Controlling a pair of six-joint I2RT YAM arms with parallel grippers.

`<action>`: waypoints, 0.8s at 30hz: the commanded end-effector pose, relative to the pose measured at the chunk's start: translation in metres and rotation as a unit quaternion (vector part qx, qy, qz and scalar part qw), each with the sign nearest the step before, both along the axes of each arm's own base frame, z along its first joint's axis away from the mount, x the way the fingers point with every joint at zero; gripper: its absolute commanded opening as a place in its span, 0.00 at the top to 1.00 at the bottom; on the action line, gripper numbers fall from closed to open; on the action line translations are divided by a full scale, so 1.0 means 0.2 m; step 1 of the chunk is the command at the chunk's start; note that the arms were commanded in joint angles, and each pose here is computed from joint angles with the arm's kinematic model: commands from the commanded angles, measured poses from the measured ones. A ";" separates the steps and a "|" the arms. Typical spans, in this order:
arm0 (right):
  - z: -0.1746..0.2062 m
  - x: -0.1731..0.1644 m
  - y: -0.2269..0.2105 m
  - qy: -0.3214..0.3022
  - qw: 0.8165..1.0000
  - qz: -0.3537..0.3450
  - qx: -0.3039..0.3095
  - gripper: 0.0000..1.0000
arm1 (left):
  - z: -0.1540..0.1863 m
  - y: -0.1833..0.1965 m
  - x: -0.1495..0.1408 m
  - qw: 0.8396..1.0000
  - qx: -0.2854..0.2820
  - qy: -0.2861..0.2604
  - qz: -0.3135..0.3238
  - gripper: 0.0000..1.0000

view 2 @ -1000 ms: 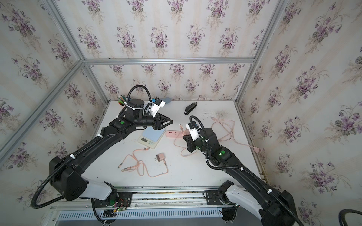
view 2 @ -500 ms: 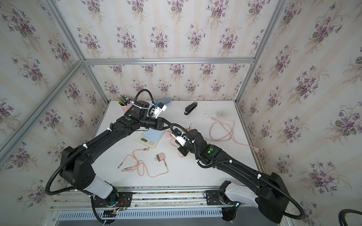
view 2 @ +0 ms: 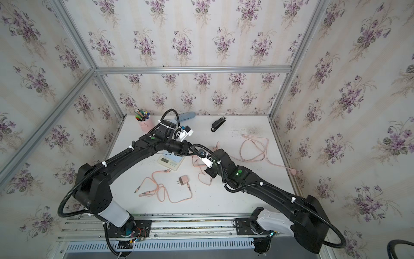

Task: Charge the electronic scale
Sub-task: Pick up the charging cable from the center of the board.

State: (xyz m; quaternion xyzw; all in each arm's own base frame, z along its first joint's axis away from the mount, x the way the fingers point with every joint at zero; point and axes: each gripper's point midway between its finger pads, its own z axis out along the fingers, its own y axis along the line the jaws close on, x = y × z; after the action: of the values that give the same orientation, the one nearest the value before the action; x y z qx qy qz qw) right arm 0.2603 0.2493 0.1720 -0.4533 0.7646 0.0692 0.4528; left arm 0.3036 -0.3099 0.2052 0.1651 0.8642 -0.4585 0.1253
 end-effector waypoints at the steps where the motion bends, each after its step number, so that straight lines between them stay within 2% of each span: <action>1: 0.02 0.01 0.00 -0.011 1.000 -0.004 0.002 1.00 | -0.05 0.05 0.01 0.999 0.029 -0.008 0.022 0.56; 4: 0.01 -0.01 0.01 -0.004 1.000 0.002 0.014 1.00 | -0.07 0.07 0.02 0.998 0.042 -0.013 0.035 0.49; 15: 0.01 -0.04 0.04 0.003 1.000 0.015 0.027 1.00 | -0.08 -0.03 0.04 0.999 -0.014 0.009 0.032 0.51; 17: 0.00 -0.04 0.05 0.005 0.999 0.018 0.027 1.00 | -0.09 -0.05 0.05 0.999 -0.018 0.010 0.033 0.55; 19: -0.01 -0.05 0.05 0.008 0.999 0.024 0.026 1.00 | -0.09 -0.06 0.06 0.999 -0.025 0.007 0.034 0.63; 24: -0.02 -0.09 0.06 0.012 0.999 0.043 0.029 1.00 | -0.07 -0.06 0.07 0.999 -0.036 -0.024 0.031 0.90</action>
State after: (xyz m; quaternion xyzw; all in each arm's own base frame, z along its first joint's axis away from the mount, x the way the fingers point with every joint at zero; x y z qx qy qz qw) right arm 0.2455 0.2552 0.1614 -0.4648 0.7597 0.1011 0.4434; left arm 0.3114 -0.3164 0.1789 0.1293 0.8651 -0.4653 0.1358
